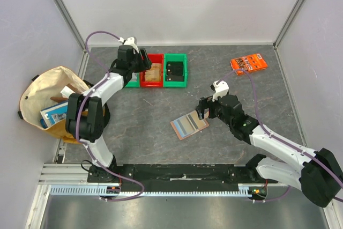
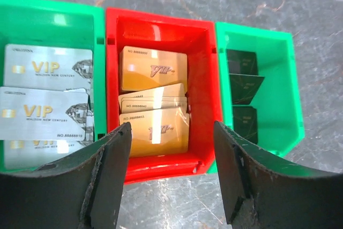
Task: Take the credit cards out of the card holder
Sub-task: Place the credit card in the storage box, then remove the credit card from the card holder.
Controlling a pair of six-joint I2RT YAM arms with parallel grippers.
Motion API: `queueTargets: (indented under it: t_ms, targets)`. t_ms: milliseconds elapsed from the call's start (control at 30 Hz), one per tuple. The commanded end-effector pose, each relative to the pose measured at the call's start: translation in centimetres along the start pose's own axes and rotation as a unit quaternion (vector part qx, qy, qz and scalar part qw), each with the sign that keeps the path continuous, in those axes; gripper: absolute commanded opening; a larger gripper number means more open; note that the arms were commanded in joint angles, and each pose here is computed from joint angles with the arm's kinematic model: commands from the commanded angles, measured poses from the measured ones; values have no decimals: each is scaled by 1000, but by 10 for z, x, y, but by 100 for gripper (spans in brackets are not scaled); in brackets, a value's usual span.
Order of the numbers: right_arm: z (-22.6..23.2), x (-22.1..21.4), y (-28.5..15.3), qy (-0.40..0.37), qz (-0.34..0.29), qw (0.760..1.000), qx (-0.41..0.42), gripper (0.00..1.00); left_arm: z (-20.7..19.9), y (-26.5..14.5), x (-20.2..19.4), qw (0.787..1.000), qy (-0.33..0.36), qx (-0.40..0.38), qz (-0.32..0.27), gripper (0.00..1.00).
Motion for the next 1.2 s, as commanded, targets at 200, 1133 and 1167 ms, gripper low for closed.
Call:
queueTargets:
  t_ms: [200,1133,1167]
  targets:
    - [27,-13,5,8,93,993,70,95,-68,-103,29,998,5,-29,-56,66]
    - [65,-106,32,-188,259,946,44,63,-97,-175,-145,985,-78,-144,52,63]
    - [64,-107,34,-188,260,946,42,63,-99,-175,-145,984,-77,-148,54,63]
Point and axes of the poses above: each gripper's point midway between its finger pads, its own y axis out along the fingers, its own z axis along the line the jaws close on, x = y × z, the point moved 4 cm from there along -y, back along the fingers, and after that the axes turned 14 degrees about y, right-handed, at the moved point
